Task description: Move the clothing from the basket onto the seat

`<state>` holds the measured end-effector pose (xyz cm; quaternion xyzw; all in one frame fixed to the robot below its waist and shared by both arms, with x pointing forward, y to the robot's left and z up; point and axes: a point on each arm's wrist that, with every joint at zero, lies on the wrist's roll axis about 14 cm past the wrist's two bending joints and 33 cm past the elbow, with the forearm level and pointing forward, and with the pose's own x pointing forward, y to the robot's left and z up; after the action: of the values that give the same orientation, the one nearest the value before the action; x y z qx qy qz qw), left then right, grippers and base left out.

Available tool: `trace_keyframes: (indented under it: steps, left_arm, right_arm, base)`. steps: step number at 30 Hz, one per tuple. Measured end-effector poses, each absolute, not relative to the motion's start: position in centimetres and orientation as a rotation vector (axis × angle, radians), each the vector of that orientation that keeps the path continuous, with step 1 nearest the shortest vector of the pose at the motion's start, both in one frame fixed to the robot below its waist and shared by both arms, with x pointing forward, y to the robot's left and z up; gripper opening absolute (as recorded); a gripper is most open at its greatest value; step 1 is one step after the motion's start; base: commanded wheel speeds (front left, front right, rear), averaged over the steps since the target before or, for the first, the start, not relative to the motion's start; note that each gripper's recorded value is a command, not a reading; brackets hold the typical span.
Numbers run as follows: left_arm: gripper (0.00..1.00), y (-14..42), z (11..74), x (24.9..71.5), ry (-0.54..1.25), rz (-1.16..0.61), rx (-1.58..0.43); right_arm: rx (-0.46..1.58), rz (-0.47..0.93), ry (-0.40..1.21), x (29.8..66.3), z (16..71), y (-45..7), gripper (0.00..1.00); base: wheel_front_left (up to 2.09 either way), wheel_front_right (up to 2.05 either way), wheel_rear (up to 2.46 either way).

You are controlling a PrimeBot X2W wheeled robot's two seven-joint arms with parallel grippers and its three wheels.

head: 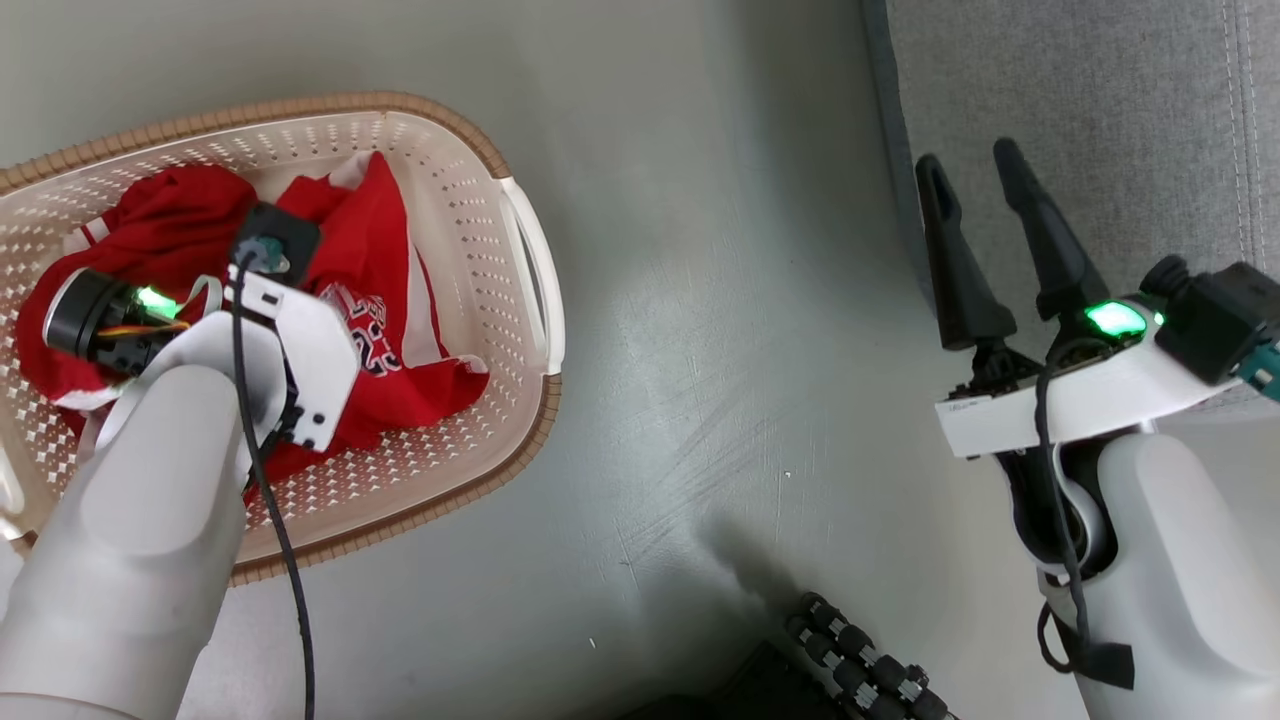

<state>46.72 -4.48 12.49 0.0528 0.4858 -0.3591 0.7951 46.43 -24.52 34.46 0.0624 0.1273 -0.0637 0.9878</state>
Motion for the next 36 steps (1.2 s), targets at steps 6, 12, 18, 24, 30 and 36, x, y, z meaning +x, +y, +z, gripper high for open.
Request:
trace_keyframes:
  steps: [6,12,18,24,30,36]
  left_arm:
    - [0.00,-5.1,15.4,49.4,0.920,-0.722,-0.002]
    - [0.00,-3.8,17.5,50.6,0.832,-0.628,-0.106]
    - [0.00,-2.1,20.0,51.2,0.735,-0.517,-0.213]
    - [0.00,-1.0,22.5,50.8,0.658,-0.452,-0.297]
    - [0.00,0.7,25.4,50.5,0.572,-0.392,-0.335]
    - [0.00,2.6,27.8,49.6,0.517,-0.352,-0.340]
  right_arm:
    - [0.108,-0.074,0.219,48.0,35.3,-23.3,1.00]
    - [0.086,-0.034,0.179,49.3,36.3,-22.3,1.00]
    - [0.072,0.001,0.146,50.2,37.4,-21.4,1.00]
    - [0.055,0.037,0.133,50.5,38.0,-20.3,1.00]
    - [0.048,0.075,0.105,50.9,39.3,-19.1,1.00]
    - [0.039,0.117,0.088,50.9,40.4,-18.3,1.00]
  base:
    - [0.00,0.00,0.00]
    - [0.00,0.00,0.00]
    - [0.00,0.00,0.00]
    - [0.00,0.00,0.00]
    - [0.00,0.00,0.00]
    - [0.00,0.00,0.00]
